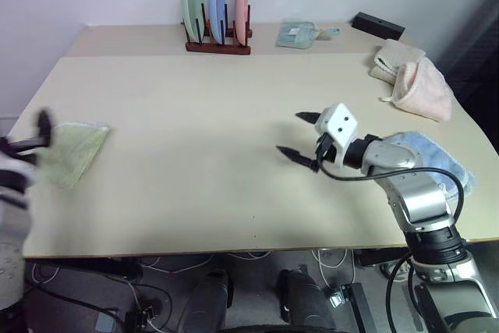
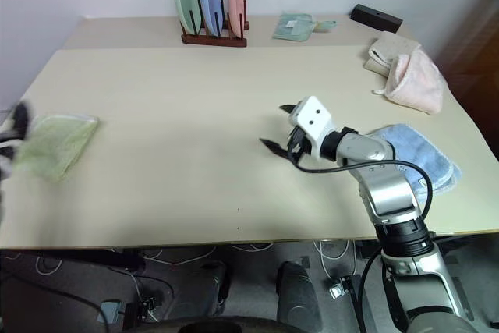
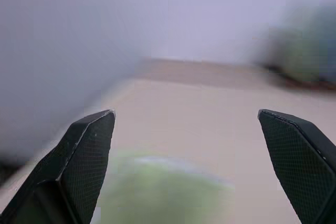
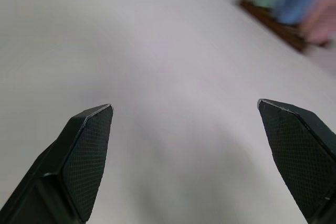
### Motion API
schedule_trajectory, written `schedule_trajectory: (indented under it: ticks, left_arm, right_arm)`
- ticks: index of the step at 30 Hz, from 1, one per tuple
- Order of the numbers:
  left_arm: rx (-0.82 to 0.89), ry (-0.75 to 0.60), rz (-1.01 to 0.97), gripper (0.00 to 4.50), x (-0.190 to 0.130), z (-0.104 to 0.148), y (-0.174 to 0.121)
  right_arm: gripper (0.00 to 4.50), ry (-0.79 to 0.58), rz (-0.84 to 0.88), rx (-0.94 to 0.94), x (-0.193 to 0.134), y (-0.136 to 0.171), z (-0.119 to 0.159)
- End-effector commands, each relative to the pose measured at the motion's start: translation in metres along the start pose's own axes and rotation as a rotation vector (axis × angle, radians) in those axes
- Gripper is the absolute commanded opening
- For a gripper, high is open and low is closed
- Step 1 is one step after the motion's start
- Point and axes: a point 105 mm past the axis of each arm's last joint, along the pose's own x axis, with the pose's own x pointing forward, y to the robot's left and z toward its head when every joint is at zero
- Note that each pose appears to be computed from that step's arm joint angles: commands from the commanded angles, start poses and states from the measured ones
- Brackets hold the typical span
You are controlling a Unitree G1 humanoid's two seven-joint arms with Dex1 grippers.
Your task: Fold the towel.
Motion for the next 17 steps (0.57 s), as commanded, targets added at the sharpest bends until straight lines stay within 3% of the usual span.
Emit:
schedule_trajectory:
  ticks: [1, 6, 17]
  left_arm:
    - [0.132, 0.031, -0.311, 4.46, 0.005, -0.015, -0.066]
    - [0.133, 0.069, -0.464, 4.46, 0.004, -0.038, -0.099]
    - [0.125, 0.129, -0.536, 4.46, 0.001, -0.065, -0.111]
  right_arm:
    - [4.50, 0.012, -0.122, 0.080, -0.015, -0.021, -0.014]
    - [4.50, 0.089, -0.154, 0.111, -0.032, -0.027, -0.037]
    - [4.50, 0.097, -0.245, 0.221, -0.059, -0.039, -0.049]
